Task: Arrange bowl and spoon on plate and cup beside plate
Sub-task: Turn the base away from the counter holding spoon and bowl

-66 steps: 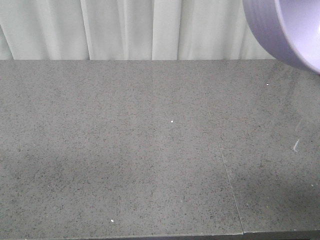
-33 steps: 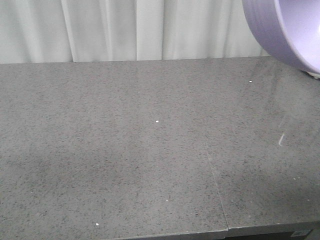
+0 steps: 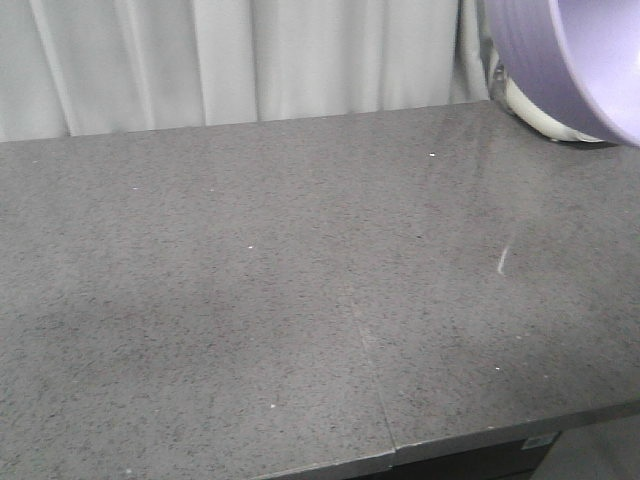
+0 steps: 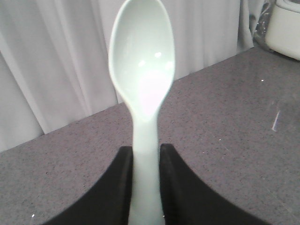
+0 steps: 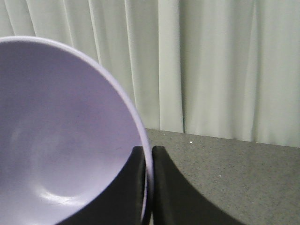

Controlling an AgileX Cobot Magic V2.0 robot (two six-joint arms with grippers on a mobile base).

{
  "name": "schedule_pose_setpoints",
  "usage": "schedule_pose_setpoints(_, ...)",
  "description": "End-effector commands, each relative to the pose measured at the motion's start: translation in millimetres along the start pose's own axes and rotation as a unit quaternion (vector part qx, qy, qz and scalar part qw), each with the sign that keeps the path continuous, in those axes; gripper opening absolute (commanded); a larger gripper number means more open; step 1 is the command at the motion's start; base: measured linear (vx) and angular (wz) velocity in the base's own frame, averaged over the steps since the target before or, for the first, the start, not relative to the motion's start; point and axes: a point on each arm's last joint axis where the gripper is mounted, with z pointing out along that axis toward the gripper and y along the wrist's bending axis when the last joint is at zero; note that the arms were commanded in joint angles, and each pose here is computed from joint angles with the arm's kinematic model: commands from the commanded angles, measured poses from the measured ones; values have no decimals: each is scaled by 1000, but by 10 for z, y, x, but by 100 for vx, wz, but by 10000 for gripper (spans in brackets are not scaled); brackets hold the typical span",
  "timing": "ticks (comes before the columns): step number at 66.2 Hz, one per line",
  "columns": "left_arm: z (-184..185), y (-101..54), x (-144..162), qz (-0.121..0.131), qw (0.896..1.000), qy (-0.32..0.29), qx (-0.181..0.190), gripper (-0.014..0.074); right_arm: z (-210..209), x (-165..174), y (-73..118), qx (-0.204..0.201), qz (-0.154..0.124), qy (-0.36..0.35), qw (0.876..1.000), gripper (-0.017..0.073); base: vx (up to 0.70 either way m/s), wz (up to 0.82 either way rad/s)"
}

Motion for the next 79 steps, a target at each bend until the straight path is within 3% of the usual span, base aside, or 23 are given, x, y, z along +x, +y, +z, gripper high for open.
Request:
schedule_pose_setpoints(1, -136, 14, -131, -4, 998, -55, 4, -7, -38, -118, 33, -1, 3, -42, 999, -5, 1, -26)
schedule_pose_setpoints(79, -136, 14, -131, -4, 998, -55, 4, -7, -38, -118, 33, -1, 3, -42, 999, -5, -2, -26)
